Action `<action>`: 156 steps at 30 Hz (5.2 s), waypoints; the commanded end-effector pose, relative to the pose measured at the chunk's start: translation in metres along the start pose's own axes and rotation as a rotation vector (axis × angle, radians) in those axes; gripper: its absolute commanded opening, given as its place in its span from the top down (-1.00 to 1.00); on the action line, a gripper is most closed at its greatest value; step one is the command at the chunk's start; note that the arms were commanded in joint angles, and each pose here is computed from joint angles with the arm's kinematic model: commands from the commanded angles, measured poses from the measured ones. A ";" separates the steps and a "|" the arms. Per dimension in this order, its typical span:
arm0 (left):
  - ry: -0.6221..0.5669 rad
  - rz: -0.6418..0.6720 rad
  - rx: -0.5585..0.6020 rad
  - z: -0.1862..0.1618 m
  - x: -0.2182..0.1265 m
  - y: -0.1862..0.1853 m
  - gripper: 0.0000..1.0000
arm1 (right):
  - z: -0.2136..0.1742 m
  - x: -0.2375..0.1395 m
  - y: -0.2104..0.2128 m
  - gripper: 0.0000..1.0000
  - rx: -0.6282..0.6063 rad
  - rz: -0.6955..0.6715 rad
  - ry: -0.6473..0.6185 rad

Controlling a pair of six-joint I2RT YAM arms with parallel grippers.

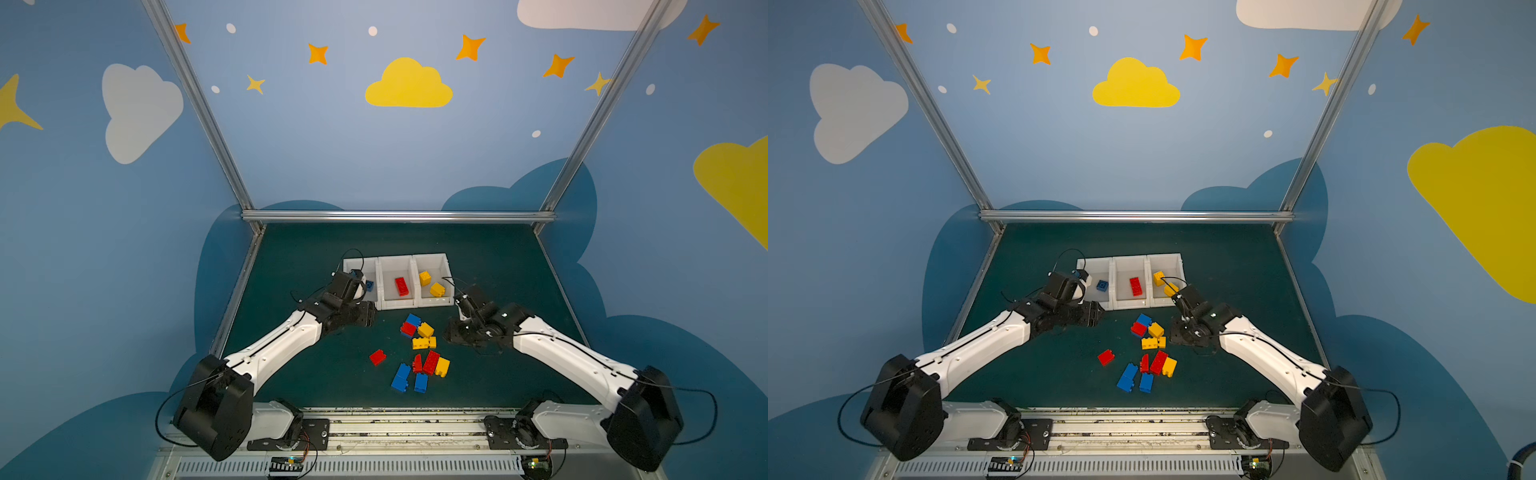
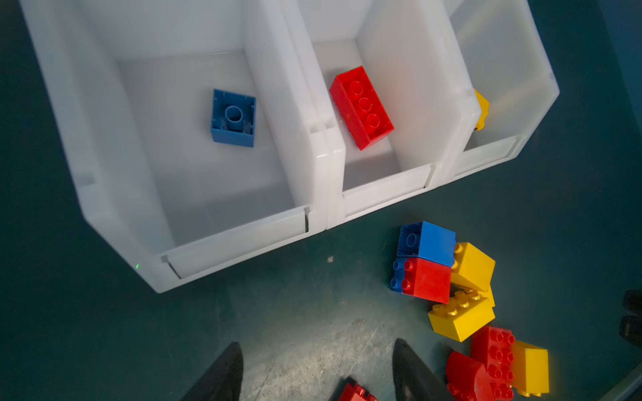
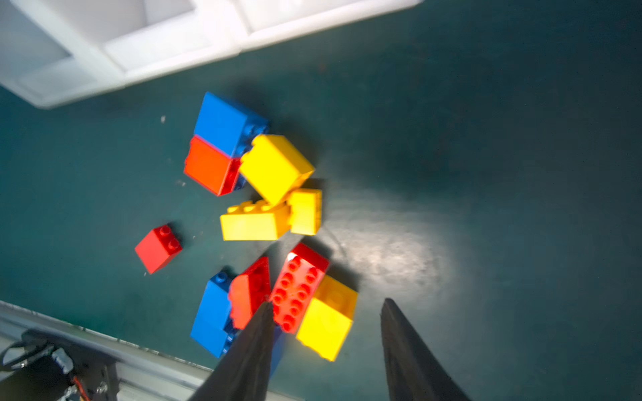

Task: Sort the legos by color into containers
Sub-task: 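Draw the left gripper back while the right gripper reaches toward the pile, then grasp a red curved brick in the pile with the right gripper, then carry the red brick into the middle compartment and open the right gripper, then move the right gripper back down over a yellow brick in the pile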

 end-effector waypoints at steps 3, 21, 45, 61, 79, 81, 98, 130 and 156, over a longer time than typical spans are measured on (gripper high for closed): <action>-0.064 0.006 -0.049 -0.002 -0.014 0.010 -0.37 | 0.007 0.012 0.035 -0.01 -0.026 0.005 0.121; -0.119 0.020 -0.126 -0.032 -0.030 0.033 -0.40 | -0.014 0.059 0.080 0.01 -0.163 -0.047 0.305; -0.132 0.003 -0.158 -0.047 -0.034 0.041 -0.41 | -0.025 0.087 0.092 0.51 -0.218 -0.108 0.367; -0.169 -0.010 -0.185 -0.055 -0.045 0.046 -0.41 | 0.059 0.038 0.106 0.60 -0.309 0.001 0.154; -0.146 -0.067 -0.221 -0.075 -0.050 0.052 -0.42 | 0.193 0.073 0.100 0.59 -0.319 0.011 0.035; -0.146 -0.068 -0.222 -0.077 -0.050 0.054 -0.42 | 0.196 0.079 0.099 0.58 -0.308 0.021 0.039; -0.131 -0.079 -0.241 -0.081 -0.048 0.055 -0.42 | 0.202 0.092 0.090 0.12 -0.277 0.039 0.062; -0.081 -0.114 -0.203 -0.072 -0.035 0.046 -0.42 | 0.102 0.024 0.038 -0.01 -0.144 -0.056 0.080; -0.030 -0.142 -0.193 -0.074 -0.026 0.042 -0.42 | 0.057 0.062 0.032 -0.04 -0.091 -0.114 0.179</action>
Point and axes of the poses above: each gripper's point midway between its finger pads, its own x axis out along the fingers, its own y axis along the line the jaws close on, z = x × y, the point moved 10 cm from there along -x, back along the fingers, and after that the axes turned 12 degrees about -x, right-handed, at the moved point
